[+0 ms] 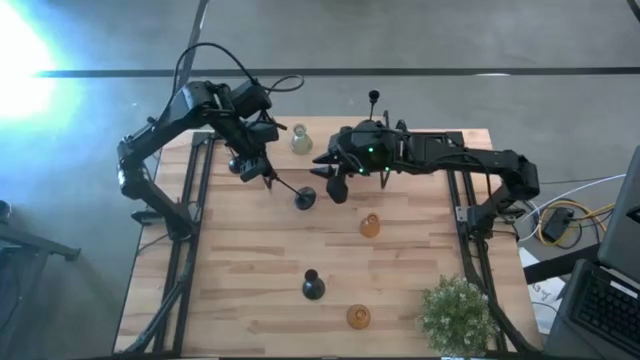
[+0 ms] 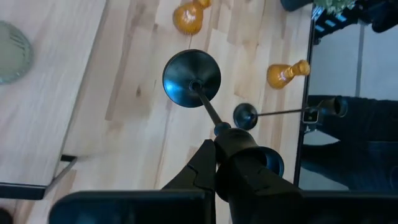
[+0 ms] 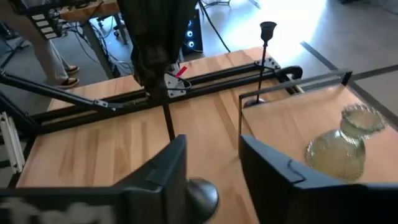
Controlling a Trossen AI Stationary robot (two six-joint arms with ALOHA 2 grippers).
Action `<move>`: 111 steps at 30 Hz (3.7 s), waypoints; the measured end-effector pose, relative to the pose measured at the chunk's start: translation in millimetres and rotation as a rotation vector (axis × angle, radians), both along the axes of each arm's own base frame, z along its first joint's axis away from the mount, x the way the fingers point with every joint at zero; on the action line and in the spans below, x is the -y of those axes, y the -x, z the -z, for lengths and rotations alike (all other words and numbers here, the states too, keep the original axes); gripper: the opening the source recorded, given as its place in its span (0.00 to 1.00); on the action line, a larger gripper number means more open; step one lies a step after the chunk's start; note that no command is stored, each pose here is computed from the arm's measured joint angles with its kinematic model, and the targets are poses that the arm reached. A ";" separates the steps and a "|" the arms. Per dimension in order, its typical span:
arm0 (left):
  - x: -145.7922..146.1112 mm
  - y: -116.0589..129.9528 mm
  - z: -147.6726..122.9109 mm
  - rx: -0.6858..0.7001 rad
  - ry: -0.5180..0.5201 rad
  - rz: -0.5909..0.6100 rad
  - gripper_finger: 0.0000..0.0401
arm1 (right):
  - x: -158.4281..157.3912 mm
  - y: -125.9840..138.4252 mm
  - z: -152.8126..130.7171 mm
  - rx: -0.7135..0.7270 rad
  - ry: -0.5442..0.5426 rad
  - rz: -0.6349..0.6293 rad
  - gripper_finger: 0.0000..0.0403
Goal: Pick & Place candle stick holders
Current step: Put the black candle holder on the shelf
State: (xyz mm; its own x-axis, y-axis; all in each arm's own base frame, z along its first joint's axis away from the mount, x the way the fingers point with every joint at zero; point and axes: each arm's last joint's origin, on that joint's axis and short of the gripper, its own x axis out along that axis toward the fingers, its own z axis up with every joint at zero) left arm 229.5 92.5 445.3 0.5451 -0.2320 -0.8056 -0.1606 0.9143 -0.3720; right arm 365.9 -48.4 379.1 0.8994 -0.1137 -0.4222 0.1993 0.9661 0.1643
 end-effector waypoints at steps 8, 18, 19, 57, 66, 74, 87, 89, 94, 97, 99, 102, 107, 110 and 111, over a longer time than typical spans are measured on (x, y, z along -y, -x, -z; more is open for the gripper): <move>3.0 5.8 -18.5 0.076 -0.022 0.004 0.04 | -0.1 -17.2 4.0 -0.005 -0.023 -0.054 0.51; 5.4 10.2 -29.5 0.122 -0.030 0.007 0.04 | -0.3 -35.6 8.8 -0.013 -0.048 -0.097 0.50; 5.4 10.2 -29.5 0.123 -0.031 0.007 0.04 | -0.5 -36.7 7.7 -0.010 -0.052 -0.106 0.50; 2.7 5.3 -39.3 0.244 -0.103 0.014 0.23 | -1.1 -44.4 15.1 -0.053 -0.033 -0.109 0.02; 5.0 22.8 -62.0 0.384 -0.289 -0.071 0.39 | 4.1 -25.5 -12.5 0.017 0.066 -0.040 0.02; 12.3 38.1 -88.7 0.604 -0.387 -0.084 0.39 | 14.7 -10.3 -24.9 0.028 0.075 -0.001 0.02; 19.4 60.1 -91.4 0.618 -0.439 -0.150 0.39 | 13.4 7.0 -34.9 -0.011 0.133 0.017 0.02; 18.3 57.9 -88.4 0.663 -0.449 -0.160 0.39 | 12.2 11.7 -41.4 0.010 0.156 0.008 0.02; 9.4 36.7 -64.4 0.780 -0.425 -0.162 0.39 | 10.2 16.2 -52.3 0.074 0.188 -0.004 0.02; 6.5 28.9 -50.9 0.853 -0.381 -0.146 0.39 | 9.6 23.1 -57.7 0.080 0.210 -0.003 0.02; 5.2 29.4 -44.2 0.873 -0.364 -0.147 0.40 | 9.8 26.0 -60.3 0.084 0.216 0.013 0.02; 5.1 31.2 -44.6 0.944 -0.363 -0.147 0.39 | 9.1 31.4 -65.4 0.098 0.227 0.013 0.02; 8.8 49.1 -43.5 0.909 -0.363 -0.165 0.39 | 11.1 40.4 -72.2 0.102 0.260 0.047 0.02; 11.0 61.9 -48.8 0.932 -0.386 -0.185 0.40 | 13.0 50.1 -80.2 0.121 0.272 0.065 0.02; 12.0 64.9 -50.7 0.944 -0.392 -0.191 0.40 | 13.2 52.6 -83.5 0.136 0.276 0.071 0.02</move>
State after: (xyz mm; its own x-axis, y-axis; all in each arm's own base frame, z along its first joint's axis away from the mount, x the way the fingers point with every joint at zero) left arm 164.7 80.5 496.1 0.9933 0.1106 -0.0323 -0.1134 0.9881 -0.1037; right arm 313.4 -61.6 462.6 0.9311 -0.2718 -0.2432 0.2620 0.9624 -0.0722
